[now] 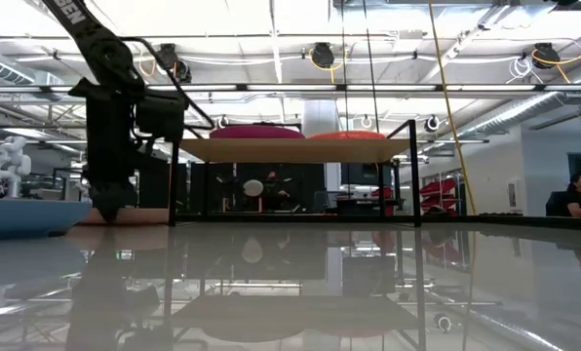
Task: Place and stack plates onto a shelf
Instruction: Stack the brown plate on top of the pink plate on the shelf
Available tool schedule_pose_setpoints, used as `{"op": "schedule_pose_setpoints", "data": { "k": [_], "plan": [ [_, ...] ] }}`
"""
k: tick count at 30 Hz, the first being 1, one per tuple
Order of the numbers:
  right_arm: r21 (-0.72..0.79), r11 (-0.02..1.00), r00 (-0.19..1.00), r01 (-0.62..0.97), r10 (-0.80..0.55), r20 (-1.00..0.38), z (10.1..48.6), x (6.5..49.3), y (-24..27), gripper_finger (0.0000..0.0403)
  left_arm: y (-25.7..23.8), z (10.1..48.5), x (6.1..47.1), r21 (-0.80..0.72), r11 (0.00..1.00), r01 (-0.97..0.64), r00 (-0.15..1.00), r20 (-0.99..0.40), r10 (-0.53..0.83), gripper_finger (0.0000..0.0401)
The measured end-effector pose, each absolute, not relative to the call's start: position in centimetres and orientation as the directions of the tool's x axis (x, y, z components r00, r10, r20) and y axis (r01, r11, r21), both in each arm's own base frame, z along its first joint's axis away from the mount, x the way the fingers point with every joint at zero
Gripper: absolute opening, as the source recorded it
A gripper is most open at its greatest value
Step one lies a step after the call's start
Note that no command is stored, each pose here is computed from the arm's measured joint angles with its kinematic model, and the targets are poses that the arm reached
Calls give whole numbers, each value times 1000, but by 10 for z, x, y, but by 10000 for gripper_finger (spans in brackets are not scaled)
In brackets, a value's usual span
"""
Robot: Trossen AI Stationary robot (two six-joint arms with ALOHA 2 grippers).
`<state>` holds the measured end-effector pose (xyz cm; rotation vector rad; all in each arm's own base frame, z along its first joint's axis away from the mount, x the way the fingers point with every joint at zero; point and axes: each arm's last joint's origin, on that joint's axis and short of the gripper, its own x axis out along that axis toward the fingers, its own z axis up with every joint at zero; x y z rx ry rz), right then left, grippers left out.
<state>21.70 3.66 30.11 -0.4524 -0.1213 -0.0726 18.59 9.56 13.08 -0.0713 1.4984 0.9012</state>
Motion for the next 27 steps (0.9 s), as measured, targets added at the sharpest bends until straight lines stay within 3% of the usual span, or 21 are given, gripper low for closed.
{"op": "schedule_pose_setpoints", "data": {
  "k": [7,11,16,22,27],
  "plan": [
    [-419,903,990,95,-43,133,301,217,37,112,98,132,184,492,675,-550,-189,-860,473,14],
    [-411,907,990,94,-43,133,301,217,37,112,98,148,182,516,639,-570,-197,-841,504,13],
    [-408,908,990,94,-43,133,301,217,37,112,98,196,180,541,534,-650,-166,-786,595,12],
    [-407,908,989,99,-43,144,302,217,37,112,96,279,184,461,473,-751,52,-673,738,12],
    [-411,905,985,111,-44,169,305,216,37,112,87,348,204,433,642,-633,304,-623,720,11]
  ]
}}
